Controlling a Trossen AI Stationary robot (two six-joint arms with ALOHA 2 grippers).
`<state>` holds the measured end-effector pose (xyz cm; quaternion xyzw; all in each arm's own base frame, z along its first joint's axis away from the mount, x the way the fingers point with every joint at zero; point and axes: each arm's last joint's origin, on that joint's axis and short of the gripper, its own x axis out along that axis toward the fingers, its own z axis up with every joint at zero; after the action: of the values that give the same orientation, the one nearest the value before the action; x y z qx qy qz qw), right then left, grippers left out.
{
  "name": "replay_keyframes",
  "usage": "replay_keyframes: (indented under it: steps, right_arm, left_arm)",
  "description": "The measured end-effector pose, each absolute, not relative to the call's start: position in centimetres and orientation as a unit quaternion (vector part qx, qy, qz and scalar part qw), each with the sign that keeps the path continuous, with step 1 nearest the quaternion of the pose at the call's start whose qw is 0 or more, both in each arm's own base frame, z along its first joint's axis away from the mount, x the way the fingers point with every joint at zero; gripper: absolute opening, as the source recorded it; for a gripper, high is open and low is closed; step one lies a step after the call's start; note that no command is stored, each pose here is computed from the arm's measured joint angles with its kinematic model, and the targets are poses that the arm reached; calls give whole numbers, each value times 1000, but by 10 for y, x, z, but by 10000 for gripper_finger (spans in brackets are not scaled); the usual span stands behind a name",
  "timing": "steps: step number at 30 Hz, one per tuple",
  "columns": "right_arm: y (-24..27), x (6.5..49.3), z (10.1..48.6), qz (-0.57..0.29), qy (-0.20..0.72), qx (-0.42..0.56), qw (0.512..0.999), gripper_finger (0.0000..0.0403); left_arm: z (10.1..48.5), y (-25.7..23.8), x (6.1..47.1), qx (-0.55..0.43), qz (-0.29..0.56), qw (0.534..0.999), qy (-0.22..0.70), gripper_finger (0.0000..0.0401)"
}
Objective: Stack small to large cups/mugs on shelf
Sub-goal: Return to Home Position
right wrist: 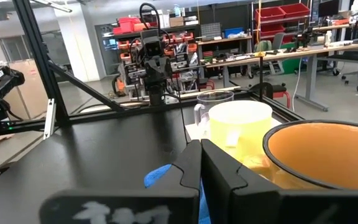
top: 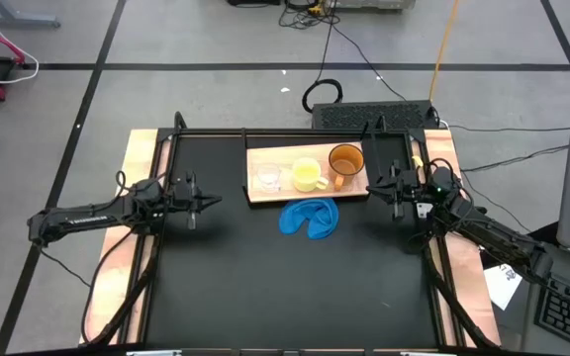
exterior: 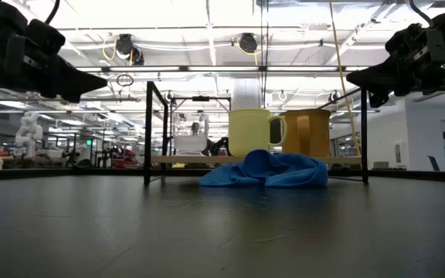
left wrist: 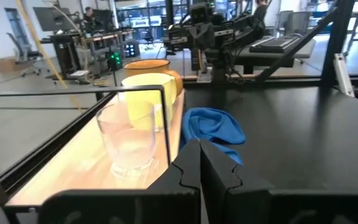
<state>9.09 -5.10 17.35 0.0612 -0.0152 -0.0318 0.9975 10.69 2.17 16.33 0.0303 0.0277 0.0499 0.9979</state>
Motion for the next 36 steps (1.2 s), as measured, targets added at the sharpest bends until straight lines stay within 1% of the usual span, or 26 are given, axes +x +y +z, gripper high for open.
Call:
replay_keyframes:
  steps: [6, 11, 19, 36]
  right_arm:
    - [-51, 91, 174, -32, -16, 59, 998, 0]
    - [-51, 91, 174, -32, -17, 56, 998, 0]
    - [-51, 91, 174, -32, -17, 60, 998, 0]
    - [-51, 91, 173, -32, -15, 67, 997, 0]
  left_arm:
    - [163, 20, 107, 26, 23, 999, 29, 5]
    - [162, 20, 107, 4, 24, 999, 31, 2]
    - [162, 20, 107, 4, 25, 999, 31, 24]
    - [163, 20, 107, 4, 26, 999, 30, 26]
